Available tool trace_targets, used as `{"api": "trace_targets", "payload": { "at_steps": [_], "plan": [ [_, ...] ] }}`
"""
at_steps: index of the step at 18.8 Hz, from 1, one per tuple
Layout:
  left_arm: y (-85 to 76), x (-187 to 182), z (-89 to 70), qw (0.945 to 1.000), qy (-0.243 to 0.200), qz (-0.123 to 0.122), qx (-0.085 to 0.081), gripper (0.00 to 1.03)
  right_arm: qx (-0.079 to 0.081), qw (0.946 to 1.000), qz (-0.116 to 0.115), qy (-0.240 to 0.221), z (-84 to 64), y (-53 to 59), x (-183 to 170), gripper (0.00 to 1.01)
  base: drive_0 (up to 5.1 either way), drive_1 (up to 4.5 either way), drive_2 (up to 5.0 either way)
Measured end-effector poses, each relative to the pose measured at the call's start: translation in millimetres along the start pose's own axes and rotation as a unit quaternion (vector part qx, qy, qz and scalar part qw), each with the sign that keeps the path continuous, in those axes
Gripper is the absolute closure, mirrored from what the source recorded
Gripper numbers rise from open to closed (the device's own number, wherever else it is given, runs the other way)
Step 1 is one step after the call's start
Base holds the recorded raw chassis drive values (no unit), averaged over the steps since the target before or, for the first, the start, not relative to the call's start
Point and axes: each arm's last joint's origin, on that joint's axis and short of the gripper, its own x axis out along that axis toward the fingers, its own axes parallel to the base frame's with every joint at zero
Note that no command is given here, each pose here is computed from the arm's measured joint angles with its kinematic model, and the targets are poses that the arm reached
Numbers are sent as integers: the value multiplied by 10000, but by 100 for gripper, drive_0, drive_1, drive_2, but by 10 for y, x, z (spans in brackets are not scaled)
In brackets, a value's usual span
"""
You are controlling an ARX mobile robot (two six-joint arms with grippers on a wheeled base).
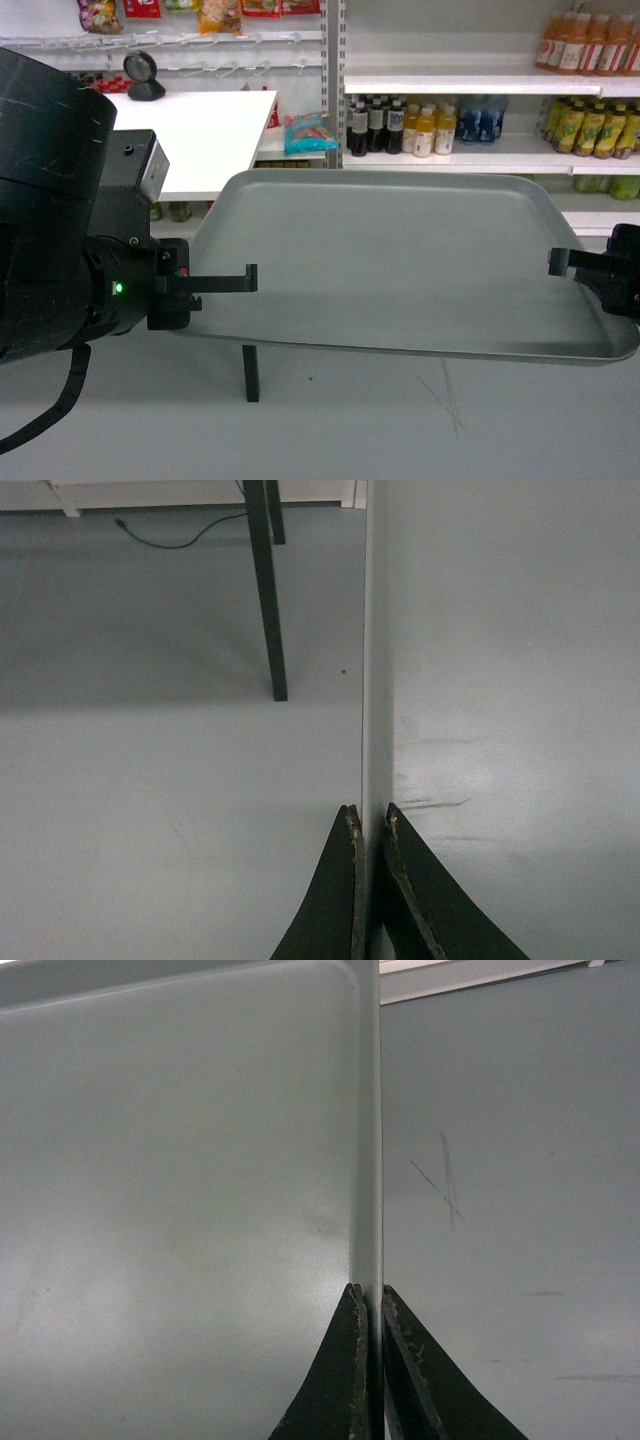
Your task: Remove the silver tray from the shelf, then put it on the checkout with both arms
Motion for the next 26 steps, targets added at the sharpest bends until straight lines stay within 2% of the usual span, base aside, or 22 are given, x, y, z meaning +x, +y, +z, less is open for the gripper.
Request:
{"api": "trace_targets", "payload": {
  "at_steps": [26],
  "plan": [
    [7, 2, -1, 10000, 10, 14, 3, 100, -12, 10000, 24, -14, 1, 14, 0, 99, -498, 247, 247]
  ]
}}
